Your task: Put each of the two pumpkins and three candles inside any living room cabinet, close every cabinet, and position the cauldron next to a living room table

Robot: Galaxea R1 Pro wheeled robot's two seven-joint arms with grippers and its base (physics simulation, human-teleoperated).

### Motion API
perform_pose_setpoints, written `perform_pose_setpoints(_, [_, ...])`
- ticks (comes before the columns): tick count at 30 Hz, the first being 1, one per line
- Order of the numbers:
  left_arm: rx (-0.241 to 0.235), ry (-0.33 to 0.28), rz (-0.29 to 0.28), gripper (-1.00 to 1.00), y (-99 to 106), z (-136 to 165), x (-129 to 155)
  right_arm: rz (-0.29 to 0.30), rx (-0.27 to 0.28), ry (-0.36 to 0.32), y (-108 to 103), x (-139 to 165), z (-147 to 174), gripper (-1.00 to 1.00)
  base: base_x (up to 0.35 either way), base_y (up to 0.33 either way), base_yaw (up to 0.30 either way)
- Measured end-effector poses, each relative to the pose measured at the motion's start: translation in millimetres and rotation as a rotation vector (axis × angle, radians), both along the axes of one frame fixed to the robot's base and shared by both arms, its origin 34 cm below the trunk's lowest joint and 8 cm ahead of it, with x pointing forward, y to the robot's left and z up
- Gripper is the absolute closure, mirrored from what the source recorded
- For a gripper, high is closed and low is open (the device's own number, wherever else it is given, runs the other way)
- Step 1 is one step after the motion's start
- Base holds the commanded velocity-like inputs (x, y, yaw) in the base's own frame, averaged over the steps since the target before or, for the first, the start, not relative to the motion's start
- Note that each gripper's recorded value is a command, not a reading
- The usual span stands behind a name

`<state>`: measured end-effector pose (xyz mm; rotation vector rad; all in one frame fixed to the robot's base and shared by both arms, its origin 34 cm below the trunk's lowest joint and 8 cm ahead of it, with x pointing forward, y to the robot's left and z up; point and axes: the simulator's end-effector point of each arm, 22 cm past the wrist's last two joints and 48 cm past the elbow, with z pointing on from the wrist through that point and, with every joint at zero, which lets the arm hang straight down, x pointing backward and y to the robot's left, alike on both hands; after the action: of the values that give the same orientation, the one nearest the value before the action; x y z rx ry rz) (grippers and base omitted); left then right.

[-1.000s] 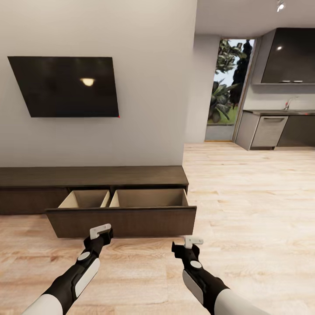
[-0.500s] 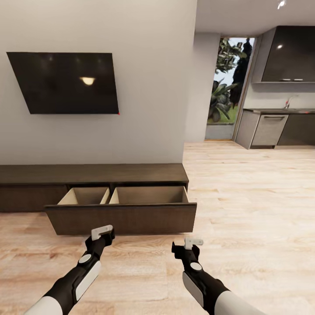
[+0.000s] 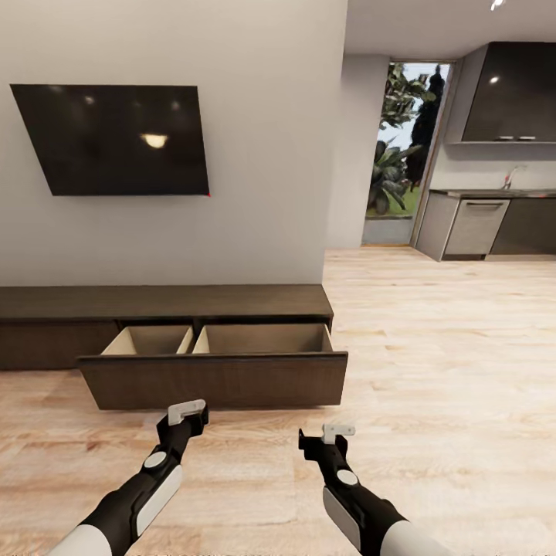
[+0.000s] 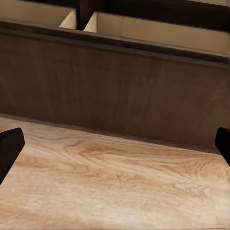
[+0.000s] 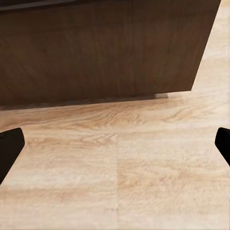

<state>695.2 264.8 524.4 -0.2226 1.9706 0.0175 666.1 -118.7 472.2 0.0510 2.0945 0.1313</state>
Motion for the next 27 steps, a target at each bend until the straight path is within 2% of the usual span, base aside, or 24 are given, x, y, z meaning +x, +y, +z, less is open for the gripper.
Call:
perform_pose_setpoints(8, [0.008,0.0,-0.023,-1.0,-6.7,-18.4,-4.8,0.019,0.018,-0.016,6.5,-2.4,-13.1,-1.0,0.0,0.0,0.0])
perform_pose_setpoints(15, [-0.011,-0.004,-0.084,-1.0,-20.6,-35.2,-9.7,0.019,0.022,-0.018,7.0,-5.7,-27.8,-1.0,0.0,0.0,0.0])
perform_pose_setpoints(22, [-0.015,0.001,-0.093,-1.0,-23.6,-53.6,-16.4,0.01,0.029,-0.009,6.0,-10.0,-44.7,-1.0,0.0,0.0,0.0])
perform_pose_setpoints(27, [-0.017,0.001,-0.095,-1.0,-24.9,-65.1,-19.6,0.009,0.038,-0.01,13.4,-11.1,-52.3,-1.0,0.0,0.0,0.0])
